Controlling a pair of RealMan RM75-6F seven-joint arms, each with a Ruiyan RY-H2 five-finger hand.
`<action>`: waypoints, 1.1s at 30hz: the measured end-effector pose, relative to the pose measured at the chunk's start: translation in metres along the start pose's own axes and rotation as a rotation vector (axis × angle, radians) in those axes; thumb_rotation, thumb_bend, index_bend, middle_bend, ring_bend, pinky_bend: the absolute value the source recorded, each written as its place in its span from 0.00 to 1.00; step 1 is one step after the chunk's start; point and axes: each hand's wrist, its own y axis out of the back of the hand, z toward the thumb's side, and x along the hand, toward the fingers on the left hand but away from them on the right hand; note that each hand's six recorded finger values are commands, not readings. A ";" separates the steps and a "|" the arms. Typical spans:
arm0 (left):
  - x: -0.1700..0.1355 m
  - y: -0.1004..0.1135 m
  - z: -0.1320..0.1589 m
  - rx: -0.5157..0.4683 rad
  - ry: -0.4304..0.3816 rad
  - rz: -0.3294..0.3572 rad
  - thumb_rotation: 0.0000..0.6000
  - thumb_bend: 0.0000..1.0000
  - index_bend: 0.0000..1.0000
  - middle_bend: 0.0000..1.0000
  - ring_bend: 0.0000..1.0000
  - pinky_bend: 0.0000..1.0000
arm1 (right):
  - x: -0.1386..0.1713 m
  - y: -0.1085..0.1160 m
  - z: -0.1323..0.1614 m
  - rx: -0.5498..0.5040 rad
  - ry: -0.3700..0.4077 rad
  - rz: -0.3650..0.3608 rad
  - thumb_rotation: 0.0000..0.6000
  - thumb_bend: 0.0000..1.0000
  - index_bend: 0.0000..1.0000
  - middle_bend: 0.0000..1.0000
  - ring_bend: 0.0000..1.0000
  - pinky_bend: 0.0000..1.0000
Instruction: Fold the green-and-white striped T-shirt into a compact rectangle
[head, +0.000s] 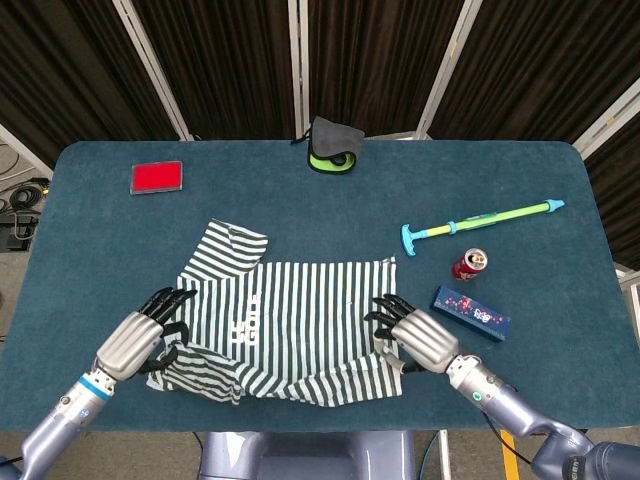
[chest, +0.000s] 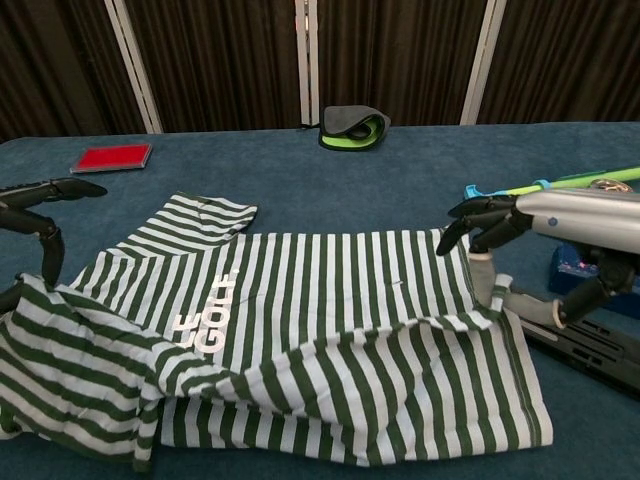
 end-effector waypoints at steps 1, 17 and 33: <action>0.003 0.001 -0.001 -0.001 0.008 0.001 1.00 0.55 0.89 0.00 0.00 0.00 | -0.005 0.003 -0.004 -0.001 -0.017 -0.006 1.00 0.48 0.77 0.21 0.00 0.00; 0.059 0.012 -0.032 -0.040 0.169 0.045 1.00 0.55 0.89 0.00 0.00 0.00 | -0.062 0.023 -0.055 -0.008 -0.196 -0.043 1.00 0.49 0.77 0.21 0.00 0.00; 0.099 0.016 -0.054 -0.046 0.215 0.049 1.00 0.55 0.89 0.00 0.00 0.00 | -0.100 0.019 -0.091 -0.044 -0.326 -0.024 1.00 0.49 0.76 0.21 0.00 0.00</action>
